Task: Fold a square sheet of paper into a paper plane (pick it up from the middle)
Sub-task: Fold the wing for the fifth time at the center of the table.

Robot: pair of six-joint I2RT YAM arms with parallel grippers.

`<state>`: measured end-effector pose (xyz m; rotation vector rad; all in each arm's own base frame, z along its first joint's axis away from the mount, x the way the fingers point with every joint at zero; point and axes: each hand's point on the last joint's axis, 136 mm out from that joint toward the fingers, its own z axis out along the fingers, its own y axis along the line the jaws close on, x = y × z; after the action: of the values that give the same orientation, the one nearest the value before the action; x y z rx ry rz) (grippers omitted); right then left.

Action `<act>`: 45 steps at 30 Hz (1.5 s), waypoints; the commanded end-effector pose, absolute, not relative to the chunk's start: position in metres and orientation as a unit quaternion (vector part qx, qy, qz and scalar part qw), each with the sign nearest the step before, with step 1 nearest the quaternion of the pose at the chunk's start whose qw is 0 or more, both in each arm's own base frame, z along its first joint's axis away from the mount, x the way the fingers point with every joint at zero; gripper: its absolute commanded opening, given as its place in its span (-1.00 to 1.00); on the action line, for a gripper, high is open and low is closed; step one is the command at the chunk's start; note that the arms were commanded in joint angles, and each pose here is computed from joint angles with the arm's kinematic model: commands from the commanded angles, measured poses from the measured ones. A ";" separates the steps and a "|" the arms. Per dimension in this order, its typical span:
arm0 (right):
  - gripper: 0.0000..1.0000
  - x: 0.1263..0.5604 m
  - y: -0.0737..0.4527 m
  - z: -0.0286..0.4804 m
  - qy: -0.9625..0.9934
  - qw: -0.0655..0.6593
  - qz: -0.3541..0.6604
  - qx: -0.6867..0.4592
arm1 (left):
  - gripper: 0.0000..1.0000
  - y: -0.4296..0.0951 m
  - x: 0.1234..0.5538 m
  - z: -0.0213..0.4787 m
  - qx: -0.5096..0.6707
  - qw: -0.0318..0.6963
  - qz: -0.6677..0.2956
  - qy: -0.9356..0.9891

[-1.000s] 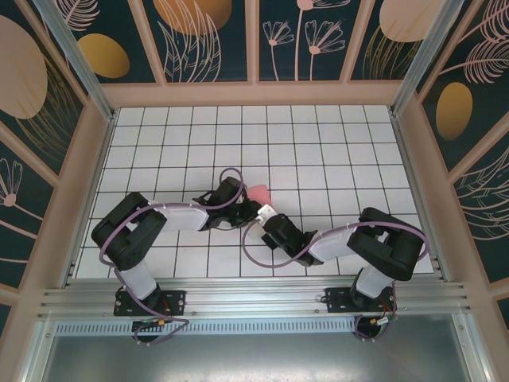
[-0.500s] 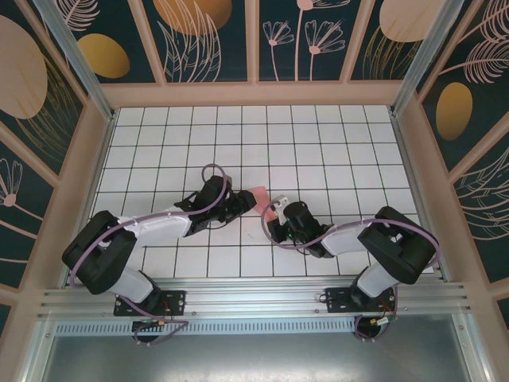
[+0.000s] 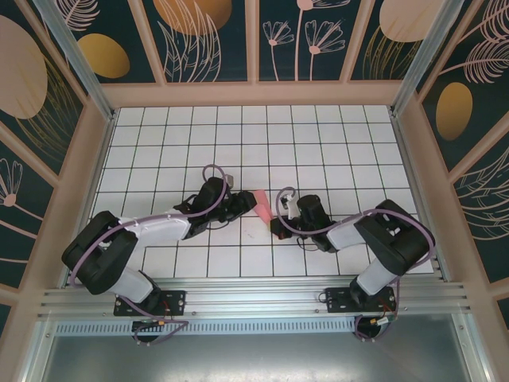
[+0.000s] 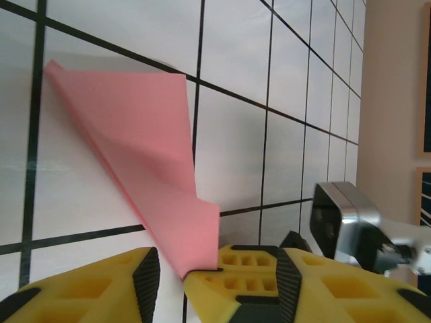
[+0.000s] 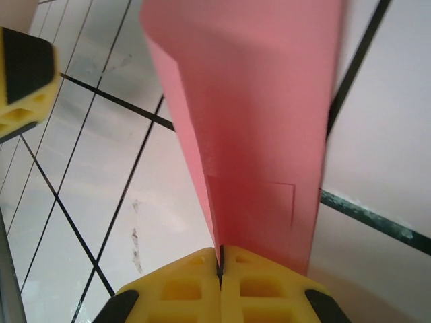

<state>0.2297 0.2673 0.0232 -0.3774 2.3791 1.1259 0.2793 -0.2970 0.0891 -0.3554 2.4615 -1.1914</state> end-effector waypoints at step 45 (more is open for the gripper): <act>-0.60 0.240 0.258 0.032 0.896 0.165 0.411 -0.040 | -0.12 -0.335 0.290 0.028 -0.076 0.141 -0.442 0.883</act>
<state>0.2390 0.2604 0.0312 -0.0844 2.5323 1.2371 0.2893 -0.3377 0.0347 -0.2427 2.5484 -1.3013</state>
